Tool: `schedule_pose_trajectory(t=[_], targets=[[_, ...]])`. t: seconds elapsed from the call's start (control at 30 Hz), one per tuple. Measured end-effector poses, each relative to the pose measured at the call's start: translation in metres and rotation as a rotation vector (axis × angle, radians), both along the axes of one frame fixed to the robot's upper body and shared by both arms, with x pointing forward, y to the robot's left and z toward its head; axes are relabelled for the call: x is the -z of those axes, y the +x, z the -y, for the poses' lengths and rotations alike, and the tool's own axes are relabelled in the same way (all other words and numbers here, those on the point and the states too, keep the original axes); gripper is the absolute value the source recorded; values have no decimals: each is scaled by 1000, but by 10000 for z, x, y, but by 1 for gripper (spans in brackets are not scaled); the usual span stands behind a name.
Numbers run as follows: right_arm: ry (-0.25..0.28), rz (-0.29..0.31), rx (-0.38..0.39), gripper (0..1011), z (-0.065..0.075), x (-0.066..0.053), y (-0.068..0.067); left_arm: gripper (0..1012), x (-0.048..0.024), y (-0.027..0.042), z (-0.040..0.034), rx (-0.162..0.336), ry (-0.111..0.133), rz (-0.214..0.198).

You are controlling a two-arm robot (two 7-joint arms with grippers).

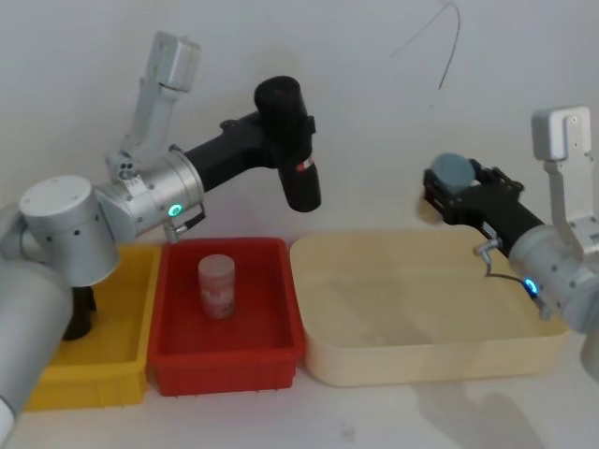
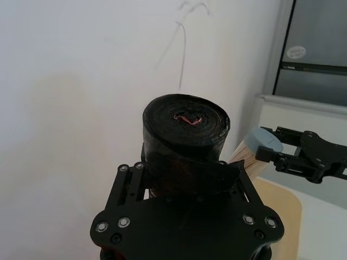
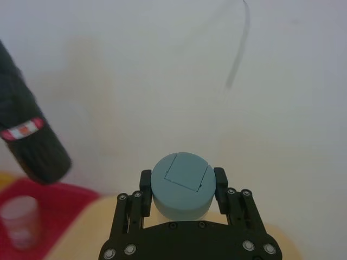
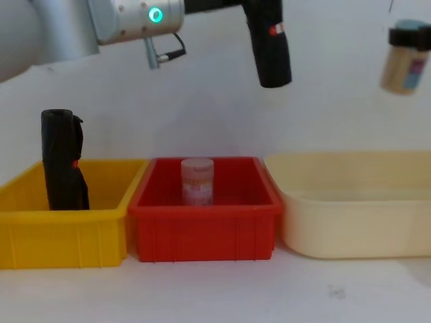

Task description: Pick up the garbage bag with the one hand and transfer it to the other hand.

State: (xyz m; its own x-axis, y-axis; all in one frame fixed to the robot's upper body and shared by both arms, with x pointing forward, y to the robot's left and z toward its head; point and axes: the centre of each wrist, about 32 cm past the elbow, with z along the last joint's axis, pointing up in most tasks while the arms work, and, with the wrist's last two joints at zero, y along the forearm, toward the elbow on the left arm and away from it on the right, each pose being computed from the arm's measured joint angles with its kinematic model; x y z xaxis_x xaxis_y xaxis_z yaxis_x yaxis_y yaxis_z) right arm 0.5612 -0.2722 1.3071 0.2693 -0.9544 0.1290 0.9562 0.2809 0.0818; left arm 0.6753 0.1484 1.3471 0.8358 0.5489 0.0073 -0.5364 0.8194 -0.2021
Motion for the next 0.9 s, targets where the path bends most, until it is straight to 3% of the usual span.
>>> schedule_pose_trajectory(t=[0.1,0.43,0.9], targets=[[-23,-18,37,663,58,73,-11,523,48,74,81,27,10,-12],[-79,-67,97,663,170,276,-19,523,107,149,184,57,21,-19],[-107,-84,118,1001,227,381,-28,523,139,174,235,68,20,-18]])
